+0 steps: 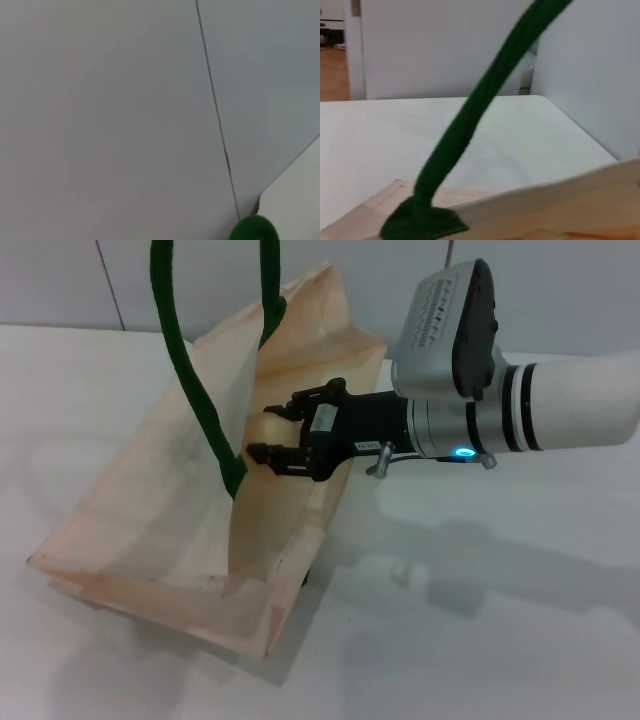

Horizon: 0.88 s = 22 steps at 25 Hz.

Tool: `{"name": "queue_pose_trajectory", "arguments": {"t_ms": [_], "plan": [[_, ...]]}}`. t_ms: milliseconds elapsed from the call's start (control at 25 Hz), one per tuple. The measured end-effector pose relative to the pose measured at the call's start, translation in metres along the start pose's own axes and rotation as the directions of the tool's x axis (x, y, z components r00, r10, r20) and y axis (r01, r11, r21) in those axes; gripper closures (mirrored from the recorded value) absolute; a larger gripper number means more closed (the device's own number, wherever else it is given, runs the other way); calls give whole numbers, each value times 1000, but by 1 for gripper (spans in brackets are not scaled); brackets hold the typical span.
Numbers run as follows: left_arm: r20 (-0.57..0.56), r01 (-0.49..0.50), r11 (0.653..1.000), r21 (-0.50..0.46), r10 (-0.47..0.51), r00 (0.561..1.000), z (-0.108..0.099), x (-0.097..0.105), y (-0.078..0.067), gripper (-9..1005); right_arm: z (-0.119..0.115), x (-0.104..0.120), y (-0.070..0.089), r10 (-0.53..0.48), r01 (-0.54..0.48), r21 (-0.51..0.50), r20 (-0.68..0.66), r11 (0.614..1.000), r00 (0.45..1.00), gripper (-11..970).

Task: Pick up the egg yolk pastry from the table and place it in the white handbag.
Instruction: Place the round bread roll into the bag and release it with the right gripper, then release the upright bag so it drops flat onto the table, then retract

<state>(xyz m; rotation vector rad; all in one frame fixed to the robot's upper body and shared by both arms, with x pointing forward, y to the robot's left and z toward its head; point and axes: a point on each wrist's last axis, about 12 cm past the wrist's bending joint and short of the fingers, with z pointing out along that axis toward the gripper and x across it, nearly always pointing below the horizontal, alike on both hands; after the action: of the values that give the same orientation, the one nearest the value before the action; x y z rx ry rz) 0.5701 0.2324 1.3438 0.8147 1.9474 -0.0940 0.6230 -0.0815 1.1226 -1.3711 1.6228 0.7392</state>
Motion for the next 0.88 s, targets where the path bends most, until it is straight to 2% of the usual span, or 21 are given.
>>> {"name": "queue_pose_trajectory", "arguments": {"t_ms": [200, 560, 880], "plan": [[-2, 2, 1000, -4, -2, 1000, -1, 1, 1, 857, 2, 0, 0, 27, -27, 17, 7, 999, 1000, 467], [-2, 4, 1000, -7, -4, 1000, -1, 1, 2, 857, 2, 2, -2, 35, -35, 29, -6, 999, 999, 238], [-9, 10, 1000, -12, -10, 1000, -1, 4, 3, 856, 0, 1, -5, 69, -69, 40, -2, 997, 998, 154]]}}
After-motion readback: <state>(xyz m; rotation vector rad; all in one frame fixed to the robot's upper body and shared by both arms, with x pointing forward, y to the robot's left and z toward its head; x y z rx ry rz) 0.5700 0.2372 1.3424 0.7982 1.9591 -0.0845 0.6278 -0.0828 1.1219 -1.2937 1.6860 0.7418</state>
